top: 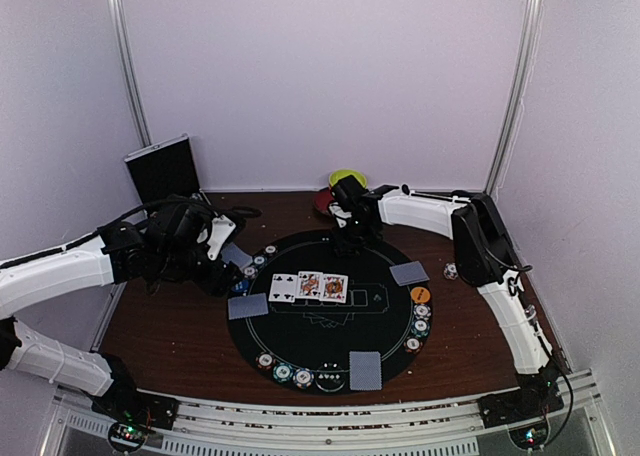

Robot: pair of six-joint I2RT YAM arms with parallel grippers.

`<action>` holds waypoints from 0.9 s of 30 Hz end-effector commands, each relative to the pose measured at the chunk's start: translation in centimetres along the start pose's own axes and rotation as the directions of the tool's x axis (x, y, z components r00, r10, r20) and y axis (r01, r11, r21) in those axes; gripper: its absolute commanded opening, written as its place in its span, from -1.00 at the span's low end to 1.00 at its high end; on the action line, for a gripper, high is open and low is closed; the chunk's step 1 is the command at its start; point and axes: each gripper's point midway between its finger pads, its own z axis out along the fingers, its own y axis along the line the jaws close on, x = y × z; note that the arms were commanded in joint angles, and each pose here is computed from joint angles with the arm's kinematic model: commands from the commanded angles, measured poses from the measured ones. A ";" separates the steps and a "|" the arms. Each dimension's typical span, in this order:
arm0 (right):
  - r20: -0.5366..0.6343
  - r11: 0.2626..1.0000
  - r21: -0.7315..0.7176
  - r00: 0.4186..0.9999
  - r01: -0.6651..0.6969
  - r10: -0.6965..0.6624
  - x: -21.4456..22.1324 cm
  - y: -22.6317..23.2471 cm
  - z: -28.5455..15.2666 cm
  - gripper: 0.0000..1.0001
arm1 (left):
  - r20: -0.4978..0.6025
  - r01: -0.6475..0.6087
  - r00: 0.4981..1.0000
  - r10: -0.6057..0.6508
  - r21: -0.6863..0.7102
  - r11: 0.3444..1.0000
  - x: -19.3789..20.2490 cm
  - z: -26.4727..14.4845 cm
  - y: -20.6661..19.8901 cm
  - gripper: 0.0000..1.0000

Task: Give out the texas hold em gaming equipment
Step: Pick up the all-in button from the poker table mat, then place the all-in button in the small blind area.

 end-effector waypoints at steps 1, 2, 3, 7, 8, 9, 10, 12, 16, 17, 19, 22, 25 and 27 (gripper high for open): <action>0.059 0.997 -0.057 0.997 0.060 -0.056 -1.8 1.8 -2.1 0.11 | 0.067 0.027 0.997 -0.026 -0.014 1.000 -1.6 -0.4 0.5 0.26; 0.076 0.995 -0.070 0.995 0.075 -0.070 -2.2 2.3 -2.9 0.10 | 0.068 0.028 0.997 -0.027 -0.014 1.000 -1.6 -0.4 0.5 0.26; 0.096 0.992 -0.084 0.992 0.092 -0.084 -2.7 2.9 -3.8 0.09 | 0.067 0.028 0.997 -0.027 -0.015 0.999 -1.6 -0.4 0.5 0.26; 0.160 0.970 -0.162 0.974 0.184 -0.158 -3.5 6.0 -6.7 0.09 | 0.072 0.029 0.997 -0.028 -0.015 0.999 -1.7 -0.5 0.6 0.26; 0.172 0.960 -0.182 0.968 0.213 -0.182 -3.5 7.0 -7.3 0.09 | 0.073 0.029 0.997 -0.028 -0.016 0.999 -1.7 -0.5 0.6 0.26; 0.181 0.951 -0.199 0.963 0.236 -0.201 -3.5 7.8 -7.7 0.08 | 0.074 0.029 0.997 -0.028 -0.017 0.999 -1.7 -0.6 0.6 0.26; 0.187 0.940 -0.217 0.957 0.262 -0.223 -3.4 8.7 -8.1 0.08 | 0.075 0.030 0.997 -0.029 -0.017 0.999 -1.7 -0.6 0.6 0.26; 0.195 0.915 -0.248 0.941 0.319 -0.275 -3.0 10.4 -8.5 0.07 | 0.079 0.031 0.996 -0.030 -0.015 0.999 -1.8 -0.7 0.6 0.26; 0.206 0.870 -0.265 0.905 0.417 -0.371 -2.0 13.6 -8.8 0.07 | 0.085 0.031 0.996 -0.030 -0.012 0.999 -1.9 -0.9 0.6 0.26; 0.205 0.867 -0.266 0.903 0.422 -0.377 -1.9 14.1 -8.7 0.07 | 0.087 0.032 0.996 -0.030 -0.013 0.999 -1.9 -0.9 0.6 0.26; 0.200 0.871 -0.272 0.909 0.410 -0.366 -1.6 15.1 -8.3 0.07 | 0.092 0.033 0.995 -0.032 -0.013 0.999 -2.0 -1.1 0.6 0.26; 0.178 0.889 -0.309 0.939 0.337 -0.294 -1.6 16.4 -7.5 0.07 | 0.099 0.035 0.995 -0.033 -0.015 0.999 -2.2 -1.3 0.7 0.26; 0.165 0.894 -0.356 0.960 0.273 -0.227 -1.7 17.8 -7.2 0.07 | 0.105 0.037 0.994 -0.035 -0.016 0.999 -2.2 -1.5 0.7 0.26; 0.173 0.893 -0.356 0.958 0.277 -0.228 -1.6 18.7 -7.2 0.07 | 0.108 0.039 0.993 -0.037 -0.018 0.999 -2.3 -1.5 0.8 0.26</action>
